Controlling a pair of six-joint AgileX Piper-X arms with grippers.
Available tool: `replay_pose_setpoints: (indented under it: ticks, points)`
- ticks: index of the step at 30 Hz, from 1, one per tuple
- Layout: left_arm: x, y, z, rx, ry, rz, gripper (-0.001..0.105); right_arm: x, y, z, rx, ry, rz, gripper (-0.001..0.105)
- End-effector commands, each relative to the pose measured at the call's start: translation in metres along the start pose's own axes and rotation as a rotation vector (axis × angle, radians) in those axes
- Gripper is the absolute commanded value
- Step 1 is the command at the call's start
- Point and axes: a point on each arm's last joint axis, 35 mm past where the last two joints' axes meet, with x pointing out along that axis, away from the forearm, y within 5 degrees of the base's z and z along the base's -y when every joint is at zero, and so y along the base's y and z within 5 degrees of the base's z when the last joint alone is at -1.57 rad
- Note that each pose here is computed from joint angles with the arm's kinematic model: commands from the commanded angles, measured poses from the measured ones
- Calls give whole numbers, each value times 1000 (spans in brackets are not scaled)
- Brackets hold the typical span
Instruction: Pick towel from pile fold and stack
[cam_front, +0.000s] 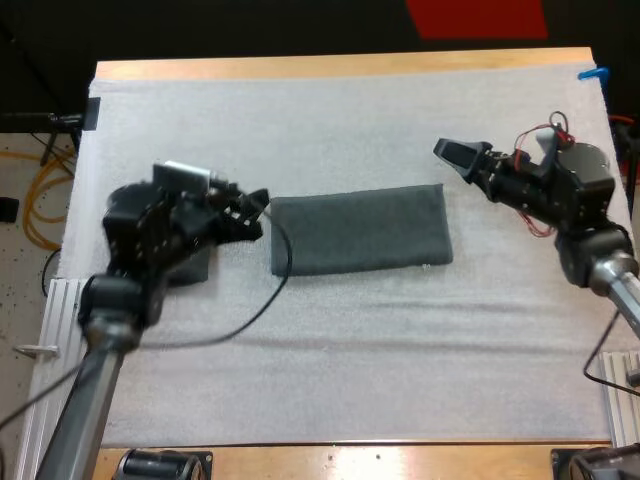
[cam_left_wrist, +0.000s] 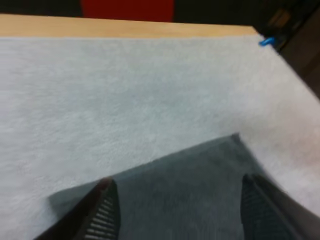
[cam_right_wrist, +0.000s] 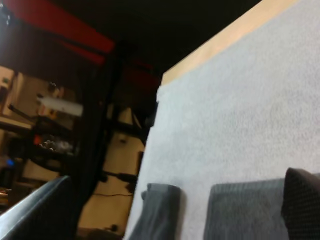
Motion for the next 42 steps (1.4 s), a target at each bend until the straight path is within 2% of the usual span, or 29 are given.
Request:
replay_pose_setpoints:
  ticks: [1, 7, 13, 21, 25, 29, 32, 42]
  points:
    - [-14, -7, -1, 10, -1, 22, 53, -10, 8, 4, -37, 2, -22, 80]
    - [-67, -34, -13, 22, -24, 18, 53, -40, 32, 3, -107, 36, -114, 80]
    - [-107, -50, -34, 12, -11, 23, 53, -70, 49, -8, -190, 116, -249, 80]
    - [-142, -59, -65, -26, 52, 48, 53, -99, 62, -22, -232, 206, -355, 80]
    - [-148, -60, -71, -29, 59, 50, 53, -100, 60, -24, -233, 221, -391, 81]
    - [-148, -61, -71, -28, 59, 39, 53, -92, 51, -25, -220, 243, -409, 81]
    - [-148, -61, -71, -29, 64, 28, 53, -80, 35, -29, -177, 298, -408, 81]
    - [-148, -62, -71, -33, 77, -8, 53, -47, -44, -42, 43, 421, -321, 81]
